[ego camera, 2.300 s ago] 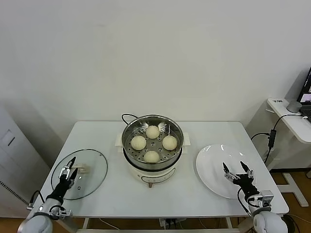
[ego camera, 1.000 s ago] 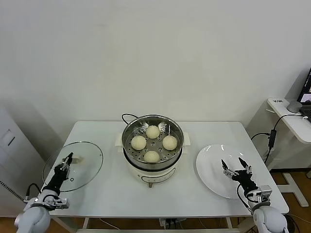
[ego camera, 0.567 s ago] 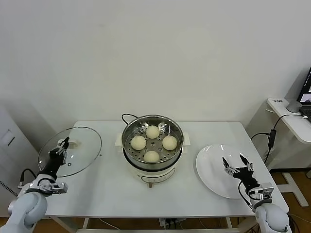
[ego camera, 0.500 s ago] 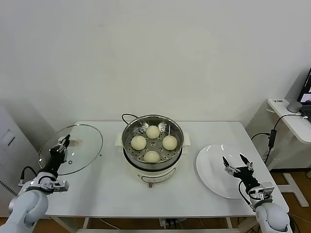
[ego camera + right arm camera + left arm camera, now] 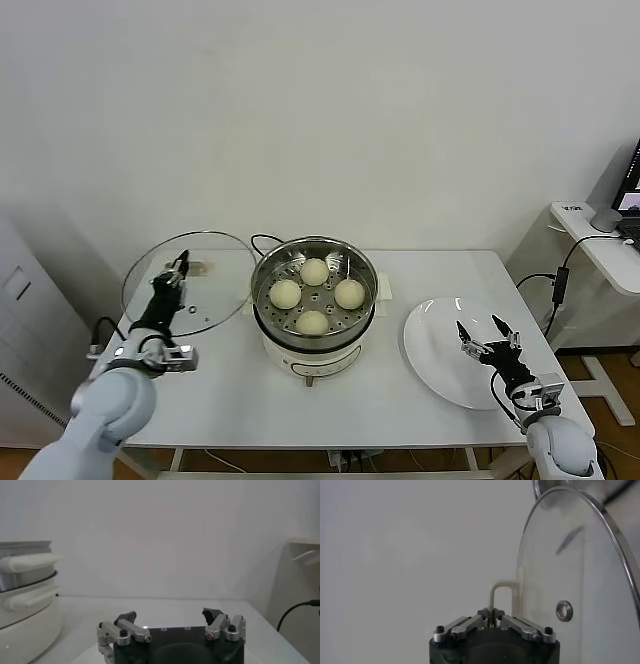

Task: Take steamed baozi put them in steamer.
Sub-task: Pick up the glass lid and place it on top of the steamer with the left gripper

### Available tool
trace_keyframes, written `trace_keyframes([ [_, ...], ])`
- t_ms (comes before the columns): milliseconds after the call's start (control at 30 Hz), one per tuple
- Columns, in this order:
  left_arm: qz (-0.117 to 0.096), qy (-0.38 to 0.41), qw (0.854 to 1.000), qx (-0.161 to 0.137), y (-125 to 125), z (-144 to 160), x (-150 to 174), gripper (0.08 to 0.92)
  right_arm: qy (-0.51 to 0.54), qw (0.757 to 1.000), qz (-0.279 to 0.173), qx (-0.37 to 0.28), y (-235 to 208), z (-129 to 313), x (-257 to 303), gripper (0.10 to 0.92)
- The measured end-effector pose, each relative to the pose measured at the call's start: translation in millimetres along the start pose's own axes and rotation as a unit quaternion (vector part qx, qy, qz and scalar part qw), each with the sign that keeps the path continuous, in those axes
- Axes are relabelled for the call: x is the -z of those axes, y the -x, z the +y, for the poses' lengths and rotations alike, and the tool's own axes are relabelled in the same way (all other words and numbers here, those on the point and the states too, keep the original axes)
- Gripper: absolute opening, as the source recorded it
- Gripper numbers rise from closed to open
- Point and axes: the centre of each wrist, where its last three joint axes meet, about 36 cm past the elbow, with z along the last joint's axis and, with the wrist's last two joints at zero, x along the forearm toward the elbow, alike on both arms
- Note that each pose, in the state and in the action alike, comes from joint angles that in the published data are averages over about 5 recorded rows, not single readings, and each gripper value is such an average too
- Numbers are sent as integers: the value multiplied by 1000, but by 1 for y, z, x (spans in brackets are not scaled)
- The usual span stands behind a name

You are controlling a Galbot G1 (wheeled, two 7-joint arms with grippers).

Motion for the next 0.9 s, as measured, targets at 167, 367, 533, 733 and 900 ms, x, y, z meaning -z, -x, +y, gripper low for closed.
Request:
trace_keyframes([
  [167, 1, -3, 1000, -2, 6, 6, 35, 104, -1, 1000, -2, 0, -2, 1, 2, 823],
  [367, -5, -7, 1000, -2, 13, 11, 74, 104, -1, 1000, -4, 1, -3, 2, 4, 823],
  [533, -8, -8, 1000, -3, 22, 10, 104, 104, 0, 1000, -6, 2, -4, 4, 5, 823],
  [733, -7, -8, 1000, -8, 30, 8, 137, 104, 2, 1000, -6, 3, -6, 6, 3, 823],
  [900, -8, -7, 1000, -11, 35, 6, 157, 104, 4, 1000, -6, 3, -6, 8, 2, 823],
])
